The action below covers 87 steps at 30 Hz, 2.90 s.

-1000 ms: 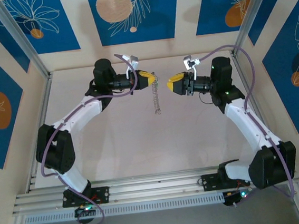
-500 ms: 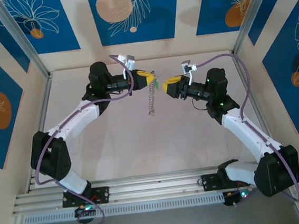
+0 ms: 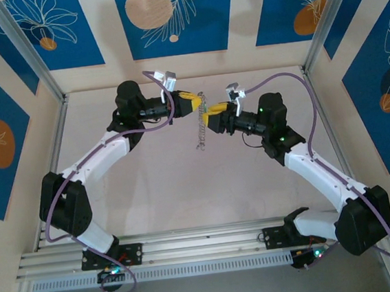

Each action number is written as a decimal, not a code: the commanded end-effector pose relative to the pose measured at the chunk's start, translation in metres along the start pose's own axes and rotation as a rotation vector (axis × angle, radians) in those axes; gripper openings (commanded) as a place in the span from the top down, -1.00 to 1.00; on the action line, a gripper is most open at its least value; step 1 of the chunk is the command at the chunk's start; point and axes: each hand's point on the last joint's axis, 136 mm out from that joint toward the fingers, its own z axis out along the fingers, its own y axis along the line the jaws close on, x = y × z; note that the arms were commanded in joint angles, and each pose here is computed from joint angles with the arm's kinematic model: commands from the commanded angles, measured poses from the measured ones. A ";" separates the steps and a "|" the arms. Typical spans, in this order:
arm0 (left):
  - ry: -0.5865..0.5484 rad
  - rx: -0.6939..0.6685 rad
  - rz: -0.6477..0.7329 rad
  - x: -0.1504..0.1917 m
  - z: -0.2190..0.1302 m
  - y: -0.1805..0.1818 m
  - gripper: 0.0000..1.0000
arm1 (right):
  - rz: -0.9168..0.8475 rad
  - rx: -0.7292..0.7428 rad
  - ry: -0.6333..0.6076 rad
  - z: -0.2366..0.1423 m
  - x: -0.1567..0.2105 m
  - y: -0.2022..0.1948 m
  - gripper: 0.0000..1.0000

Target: Put the keys on the keyring

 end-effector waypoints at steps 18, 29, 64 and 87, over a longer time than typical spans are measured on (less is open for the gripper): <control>-0.050 0.039 0.064 -0.023 0.004 -0.012 1.00 | -0.058 -0.050 0.050 0.018 -0.004 0.008 0.98; -0.086 -0.021 0.088 -0.032 0.000 -0.010 1.00 | -0.071 -0.091 0.112 0.023 0.016 0.020 1.00; -0.230 -0.056 0.052 -0.042 -0.007 -0.004 1.00 | 0.097 0.022 -0.024 -0.041 -0.032 0.006 0.24; -0.406 -0.084 0.007 -0.054 -0.020 0.003 1.00 | 0.191 -0.204 -0.179 0.006 -0.096 0.017 0.23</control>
